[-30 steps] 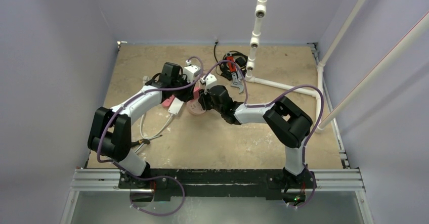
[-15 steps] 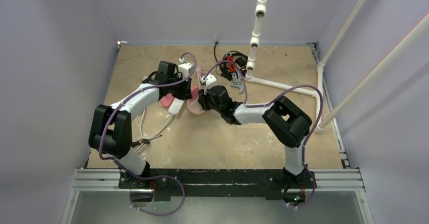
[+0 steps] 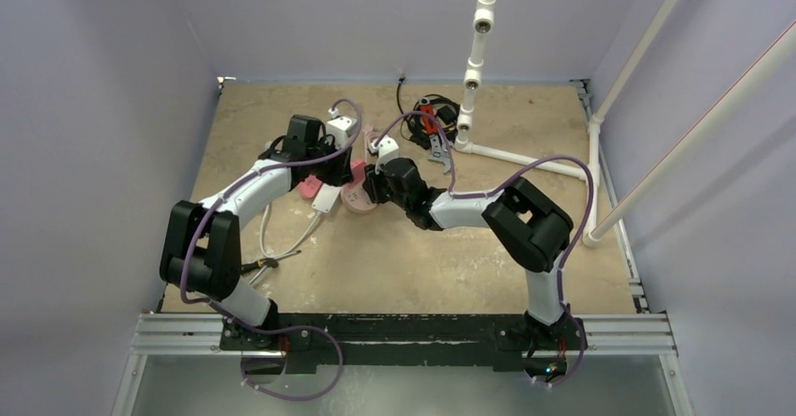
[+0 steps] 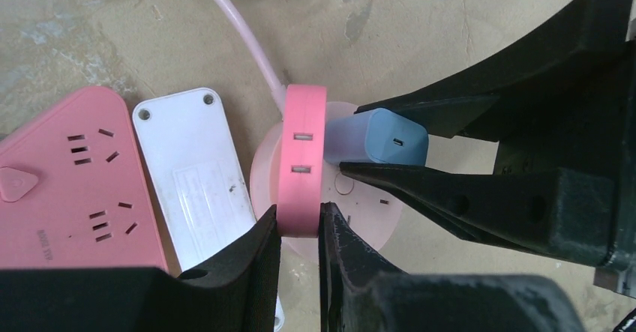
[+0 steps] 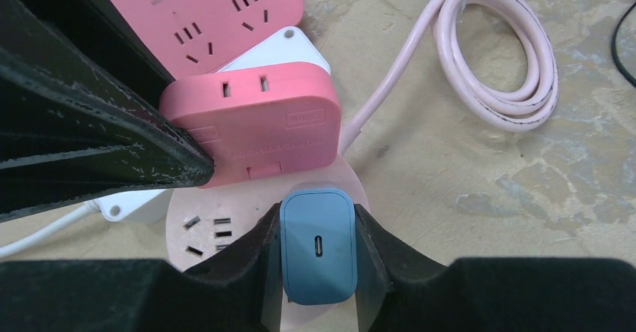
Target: Pull the plug off the socket
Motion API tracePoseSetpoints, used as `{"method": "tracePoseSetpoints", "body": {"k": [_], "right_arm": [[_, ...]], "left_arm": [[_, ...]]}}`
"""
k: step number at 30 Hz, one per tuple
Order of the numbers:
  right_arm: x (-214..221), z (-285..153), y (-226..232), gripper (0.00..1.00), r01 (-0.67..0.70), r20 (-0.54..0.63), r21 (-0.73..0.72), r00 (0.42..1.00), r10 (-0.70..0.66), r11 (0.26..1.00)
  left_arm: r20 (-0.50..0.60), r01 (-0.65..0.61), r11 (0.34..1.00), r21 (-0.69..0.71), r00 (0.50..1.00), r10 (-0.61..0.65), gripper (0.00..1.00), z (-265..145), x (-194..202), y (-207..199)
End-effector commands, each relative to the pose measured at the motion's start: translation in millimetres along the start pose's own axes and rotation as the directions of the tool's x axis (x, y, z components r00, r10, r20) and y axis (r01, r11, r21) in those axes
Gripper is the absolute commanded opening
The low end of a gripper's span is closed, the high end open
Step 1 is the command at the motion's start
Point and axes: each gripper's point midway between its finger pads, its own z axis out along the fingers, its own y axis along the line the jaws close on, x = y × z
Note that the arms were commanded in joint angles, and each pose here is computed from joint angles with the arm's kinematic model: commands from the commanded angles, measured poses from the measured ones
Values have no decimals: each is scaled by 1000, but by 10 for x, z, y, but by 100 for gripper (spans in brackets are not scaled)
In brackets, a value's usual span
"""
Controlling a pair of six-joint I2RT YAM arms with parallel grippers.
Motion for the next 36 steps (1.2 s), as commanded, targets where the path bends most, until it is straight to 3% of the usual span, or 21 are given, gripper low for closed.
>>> {"method": "tracePoseSetpoints", "body": {"k": [1,6,9,16,20,23,29,36], "right_arm": [[453,27,-143,0,9,-135,71,991,0,997],[417,8,-134,0,7,-126,67,992,2,998],[405,-8,-118,0,9,-124,57,992,-2,998],[348,-24,-97,0,32,-105,41,994,-27,999],[315,-36,-76,0,39,-94,28,995,-37,999],[312,-33,-78,0,41,-93,29,995,-38,999],[342,-19,-103,0,33,-102,46,994,-28,998],[455,20,-127,0,12,-137,64,991,-3,998]], "left_arm": [[189,-144,988,52,973,132,0,-247,-499,-262],[160,-149,983,108,978,130,0,-203,-439,-331],[151,-137,990,41,980,129,0,-204,-450,-208],[117,16,989,-144,993,1,0,-185,-397,322],[113,157,970,-184,984,-138,0,-158,-331,628],[117,193,963,-187,978,-173,0,-151,-315,724],[161,149,983,-104,978,-131,0,-191,-440,529],[154,-88,996,-32,984,92,0,-218,-449,-136]]}}
